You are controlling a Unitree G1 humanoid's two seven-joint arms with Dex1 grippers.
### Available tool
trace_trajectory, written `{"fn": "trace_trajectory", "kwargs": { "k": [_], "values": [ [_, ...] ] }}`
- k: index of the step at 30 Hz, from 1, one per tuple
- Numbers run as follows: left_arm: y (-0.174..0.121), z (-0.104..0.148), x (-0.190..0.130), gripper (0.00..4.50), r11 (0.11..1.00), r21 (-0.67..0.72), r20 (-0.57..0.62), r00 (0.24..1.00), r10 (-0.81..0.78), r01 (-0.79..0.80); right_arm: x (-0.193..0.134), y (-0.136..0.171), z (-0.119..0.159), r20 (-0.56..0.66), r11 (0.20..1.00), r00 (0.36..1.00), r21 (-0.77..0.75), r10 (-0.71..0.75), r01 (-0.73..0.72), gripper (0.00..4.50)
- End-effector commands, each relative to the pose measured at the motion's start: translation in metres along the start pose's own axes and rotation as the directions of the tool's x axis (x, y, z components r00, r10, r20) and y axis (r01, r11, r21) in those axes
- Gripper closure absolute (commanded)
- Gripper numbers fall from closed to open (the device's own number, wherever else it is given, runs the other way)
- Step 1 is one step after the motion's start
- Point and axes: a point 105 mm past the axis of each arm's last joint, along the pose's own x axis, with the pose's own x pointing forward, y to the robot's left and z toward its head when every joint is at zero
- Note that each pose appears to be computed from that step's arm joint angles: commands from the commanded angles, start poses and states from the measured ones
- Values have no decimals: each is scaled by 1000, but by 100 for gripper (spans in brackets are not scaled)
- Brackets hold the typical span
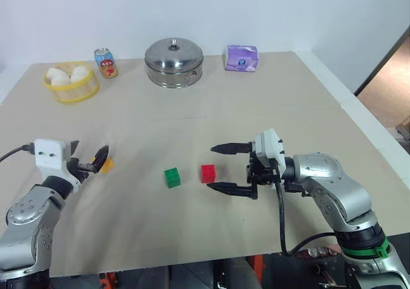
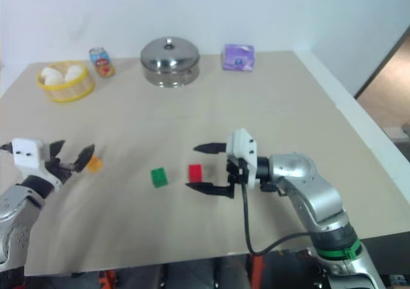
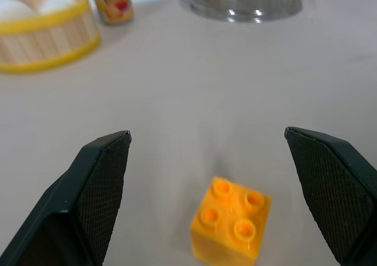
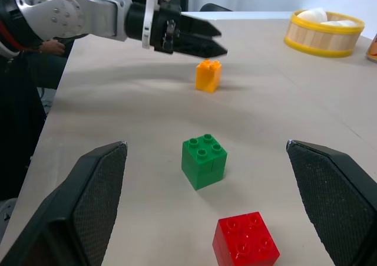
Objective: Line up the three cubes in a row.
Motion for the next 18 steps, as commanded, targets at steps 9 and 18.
{"fn": "trace_trajectory", "kwargs": {
  "k": [9, 18],
  "values": [
    [-2, -7, 11, 16, 990, 34, -44, 990, -133, 134, 0, 4, 6, 8, 1000, 1000, -31, -5, 5, 0],
    [-1, -19, 16, 199, 981, 64, -119, 978, -174, 182, -1, 5, 6, 8, 999, 1000, -27, -18, 18, 0]
  ]
}}
